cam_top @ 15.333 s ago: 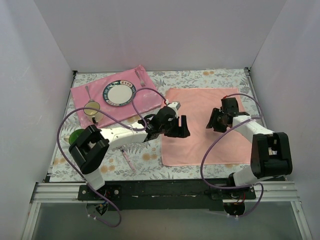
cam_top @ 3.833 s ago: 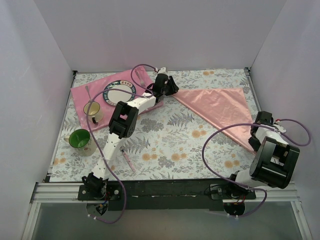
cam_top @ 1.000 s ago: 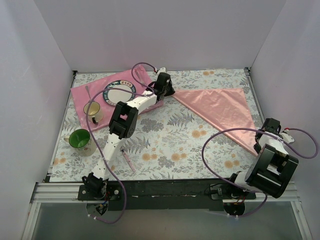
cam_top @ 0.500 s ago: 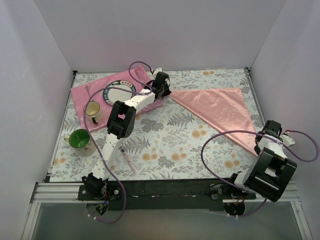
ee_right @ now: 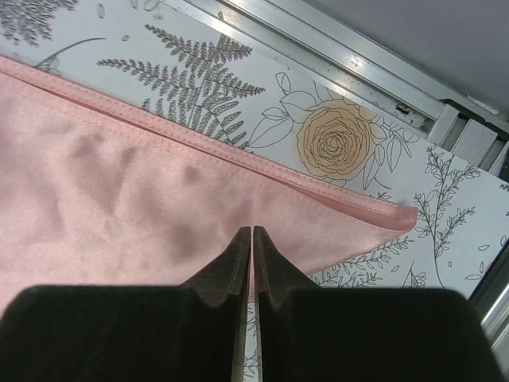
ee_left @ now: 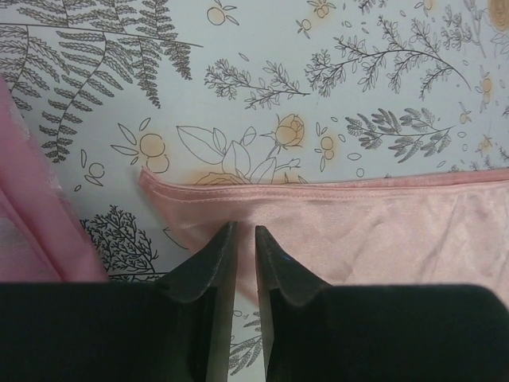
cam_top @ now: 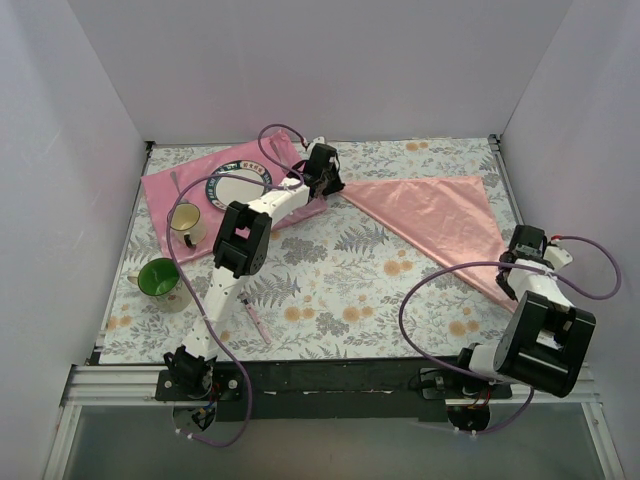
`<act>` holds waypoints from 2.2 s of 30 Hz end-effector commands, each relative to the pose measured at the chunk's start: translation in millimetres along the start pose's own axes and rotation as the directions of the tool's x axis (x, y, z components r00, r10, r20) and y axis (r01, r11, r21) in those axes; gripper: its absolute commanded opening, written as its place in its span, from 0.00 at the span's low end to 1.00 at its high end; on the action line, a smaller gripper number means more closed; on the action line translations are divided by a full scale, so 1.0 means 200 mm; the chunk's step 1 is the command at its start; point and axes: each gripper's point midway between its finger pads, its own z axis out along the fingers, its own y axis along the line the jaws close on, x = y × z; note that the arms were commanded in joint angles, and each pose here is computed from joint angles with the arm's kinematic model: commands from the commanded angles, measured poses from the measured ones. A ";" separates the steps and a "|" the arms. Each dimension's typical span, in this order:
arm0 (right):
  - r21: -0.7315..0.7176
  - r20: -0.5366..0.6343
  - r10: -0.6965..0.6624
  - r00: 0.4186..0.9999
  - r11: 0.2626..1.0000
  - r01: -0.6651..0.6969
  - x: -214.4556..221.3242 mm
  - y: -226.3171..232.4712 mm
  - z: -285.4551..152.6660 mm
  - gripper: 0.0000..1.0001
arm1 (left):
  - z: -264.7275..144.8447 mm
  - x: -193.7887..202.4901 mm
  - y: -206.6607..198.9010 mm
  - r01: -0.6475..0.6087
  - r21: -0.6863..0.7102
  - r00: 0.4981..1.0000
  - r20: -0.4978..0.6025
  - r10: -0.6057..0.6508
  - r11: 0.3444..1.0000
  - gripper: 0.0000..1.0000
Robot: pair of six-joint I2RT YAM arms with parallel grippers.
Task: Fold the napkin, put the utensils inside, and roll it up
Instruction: Fold the napkin
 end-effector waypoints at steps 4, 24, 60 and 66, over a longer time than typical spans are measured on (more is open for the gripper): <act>0.078 -0.015 0.071 0.997 0.994 -0.070 0.01 -0.13 0.07 0.11 | -0.12 -0.11 0.03 -0.078 -0.037 0.996 0.034 0.079 0.996 0.17; -0.460 0.054 -0.212 0.976 0.862 0.212 0.01 0.82 -0.22 0.12 | -0.34 0.18 -0.64 -0.070 0.406 0.985 -0.119 0.129 0.911 0.31; -0.447 0.339 -0.063 0.939 0.867 0.219 -0.65 1.42 -0.15 0.17 | -0.45 0.72 -0.78 -0.005 0.534 0.917 -0.334 0.217 0.846 0.35; -0.420 0.298 -0.104 0.949 0.879 0.228 -0.66 1.54 0.03 0.14 | -0.44 0.77 -0.74 -0.016 0.514 0.912 -0.344 0.224 0.858 0.35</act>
